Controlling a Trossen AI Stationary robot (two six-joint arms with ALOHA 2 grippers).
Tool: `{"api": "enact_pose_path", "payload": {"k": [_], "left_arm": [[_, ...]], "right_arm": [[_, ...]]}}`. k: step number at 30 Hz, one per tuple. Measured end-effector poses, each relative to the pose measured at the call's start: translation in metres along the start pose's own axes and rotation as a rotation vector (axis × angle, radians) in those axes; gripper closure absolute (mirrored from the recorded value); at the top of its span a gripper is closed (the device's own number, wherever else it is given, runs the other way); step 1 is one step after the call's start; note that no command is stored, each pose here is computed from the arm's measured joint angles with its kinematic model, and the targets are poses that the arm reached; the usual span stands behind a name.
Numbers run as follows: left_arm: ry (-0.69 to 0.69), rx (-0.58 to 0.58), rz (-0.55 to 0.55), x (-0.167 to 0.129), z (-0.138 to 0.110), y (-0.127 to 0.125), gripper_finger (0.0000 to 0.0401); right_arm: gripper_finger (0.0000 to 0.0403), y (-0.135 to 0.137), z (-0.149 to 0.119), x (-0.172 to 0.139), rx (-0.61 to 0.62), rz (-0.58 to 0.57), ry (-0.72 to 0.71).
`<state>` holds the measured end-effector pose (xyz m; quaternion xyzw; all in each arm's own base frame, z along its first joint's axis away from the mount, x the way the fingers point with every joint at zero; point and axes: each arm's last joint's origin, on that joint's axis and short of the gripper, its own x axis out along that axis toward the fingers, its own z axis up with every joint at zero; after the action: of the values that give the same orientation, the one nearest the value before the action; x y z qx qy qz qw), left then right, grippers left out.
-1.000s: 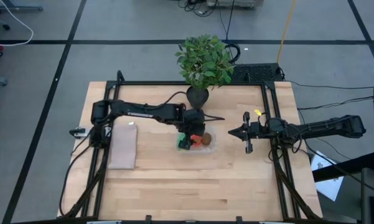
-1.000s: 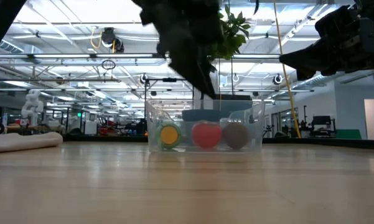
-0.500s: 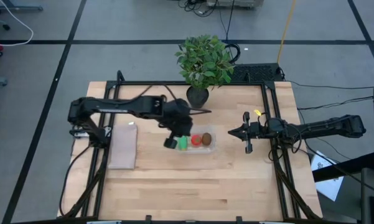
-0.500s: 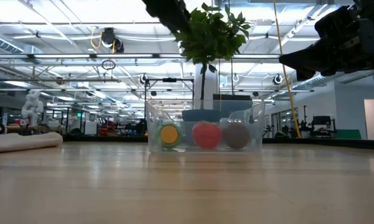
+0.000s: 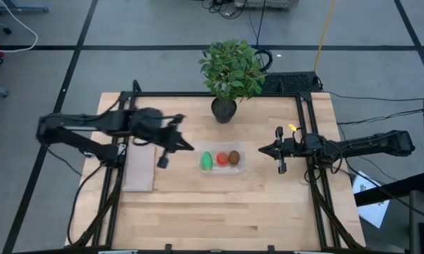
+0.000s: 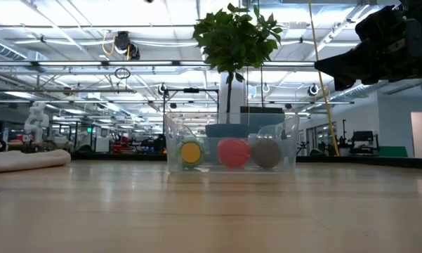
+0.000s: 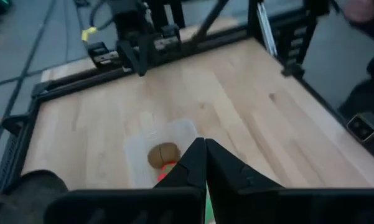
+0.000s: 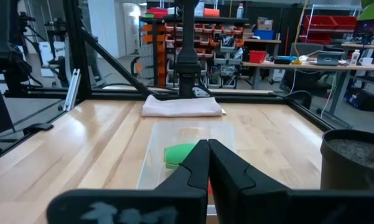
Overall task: Pick and placing Produce into tupperware
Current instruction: Return to Home Position
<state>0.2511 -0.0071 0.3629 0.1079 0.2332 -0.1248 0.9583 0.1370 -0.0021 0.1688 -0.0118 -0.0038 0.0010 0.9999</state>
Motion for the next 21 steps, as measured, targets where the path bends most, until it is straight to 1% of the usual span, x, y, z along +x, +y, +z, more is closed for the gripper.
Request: {"api": "enact_pose_path", "payload": {"k": [2, 4, 9, 16, 19, 21], "left_arm": [[-0.067, -0.011, 0.035, -0.009, -0.013, -0.006, 0.0398], [-0.094, -0.024, 0.073, -0.019, -0.029, -0.012, 0.04], [-0.178, -0.041, 0.109, -0.041, -0.058, -0.024, 0.04], [-0.28, -0.059, 0.203, -0.047, -0.102, -0.035, 0.04], [-0.313, -0.057, 0.22, -0.045, -0.119, -0.039, 0.04], [-0.361, -0.051, 0.226, -0.047, -0.126, -0.042, 0.04]], "right_arm": [[0.0403, 0.0, 0.0, 0.0, 0.004, 0.0, 0.001], [0.0403, 0.0, 0.0, 0.0, 0.003, 0.0, 0.002], [0.0403, 0.0, 0.0, 0.0, 0.001, 0.0, 0.002], [0.0403, 0.0, 0.002, 0.0, 0.009, 0.0, -0.024], [0.0403, 0.0, 0.005, 0.0, 0.011, -0.001, -0.047], [0.0403, 0.0, 0.006, 0.0, 0.019, -0.001, -0.063]]}}
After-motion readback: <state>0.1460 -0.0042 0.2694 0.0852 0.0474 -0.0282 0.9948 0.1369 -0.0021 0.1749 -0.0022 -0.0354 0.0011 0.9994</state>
